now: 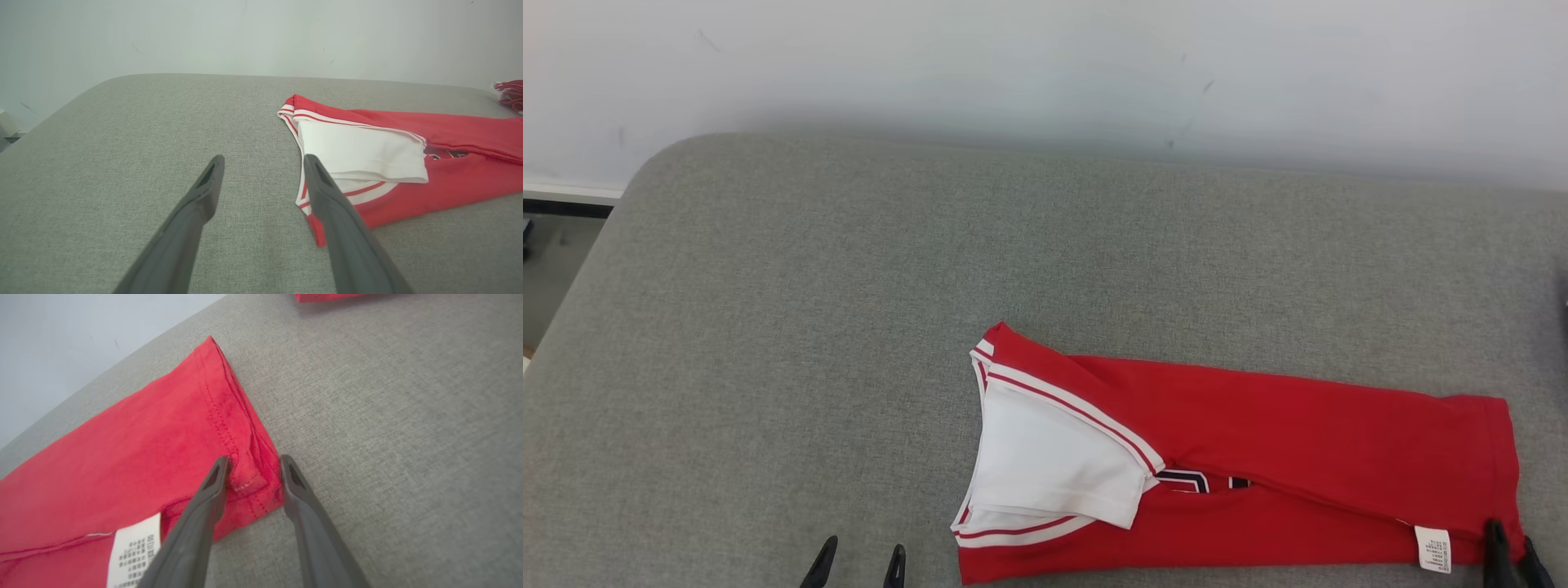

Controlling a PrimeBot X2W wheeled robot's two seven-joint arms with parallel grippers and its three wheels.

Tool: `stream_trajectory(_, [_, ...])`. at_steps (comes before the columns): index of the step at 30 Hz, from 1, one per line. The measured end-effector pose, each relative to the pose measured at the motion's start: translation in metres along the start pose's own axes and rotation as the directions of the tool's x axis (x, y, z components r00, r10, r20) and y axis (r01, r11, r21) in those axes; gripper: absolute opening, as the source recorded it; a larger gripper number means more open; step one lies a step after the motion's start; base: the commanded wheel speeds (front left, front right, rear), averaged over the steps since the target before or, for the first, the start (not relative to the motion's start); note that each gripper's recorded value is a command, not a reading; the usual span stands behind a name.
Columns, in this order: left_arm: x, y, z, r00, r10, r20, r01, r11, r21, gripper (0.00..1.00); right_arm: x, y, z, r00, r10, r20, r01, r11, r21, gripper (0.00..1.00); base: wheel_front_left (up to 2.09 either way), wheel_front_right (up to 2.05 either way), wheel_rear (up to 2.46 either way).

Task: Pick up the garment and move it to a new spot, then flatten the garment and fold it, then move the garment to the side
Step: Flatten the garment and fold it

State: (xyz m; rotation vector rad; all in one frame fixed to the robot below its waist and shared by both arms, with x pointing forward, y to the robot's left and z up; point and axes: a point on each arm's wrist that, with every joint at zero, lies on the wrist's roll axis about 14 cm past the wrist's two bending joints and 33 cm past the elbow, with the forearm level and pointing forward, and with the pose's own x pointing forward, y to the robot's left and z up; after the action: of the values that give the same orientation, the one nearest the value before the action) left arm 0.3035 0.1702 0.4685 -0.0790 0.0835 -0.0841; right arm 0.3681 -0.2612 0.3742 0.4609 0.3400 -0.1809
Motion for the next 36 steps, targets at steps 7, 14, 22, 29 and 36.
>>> stream_trajectory(7, [0.002, 0.000, -0.004, 1.000, -0.004, -0.009, 0.004, 1.000, -0.003, 1.00, 0.002, -0.001, -0.002, 1.000, -0.013, -0.002, 0.013, 1.000, 0.004, 0.00, 0.00, 0.00, 0.00])
stream_trajectory(14, [0.009, -0.005, -0.005, 1.000, -0.029, -0.009, 0.029, 1.000, 0.004, 1.00, 0.000, -0.016, 0.022, 0.997, -0.045, 0.068, 0.045, 0.999, 0.003, 0.00, 0.00, 0.00, 0.00])
stream_trajectory(22, [0.018, -0.014, -0.007, 0.997, -0.072, -0.014, 0.072, 0.997, 0.005, 1.00, -0.005, -0.035, 0.063, 0.984, -0.059, 0.166, 0.070, 0.996, -0.062, 0.00, 0.00, 0.00, 0.00])
stream_trajectory(29, [0.021, -0.019, -0.009, 0.996, -0.089, -0.016, 0.089, 0.996, -0.002, 1.00, -0.007, 0.026, 0.086, 0.962, 0.149, 0.230, -0.115, 0.981, -0.154, 0.00, 0.00, 0.00, 0.00])
stream_trajectory(36, [0.019, -0.024, -0.011, 0.995, -0.098, -0.017, 0.098, 0.995, -0.012, 1.00, -0.015, 0.101, 0.091, 0.905, 0.367, 0.218, -0.316, 0.919, -0.236, 0.00, 0.00, 0.00, 0.00])
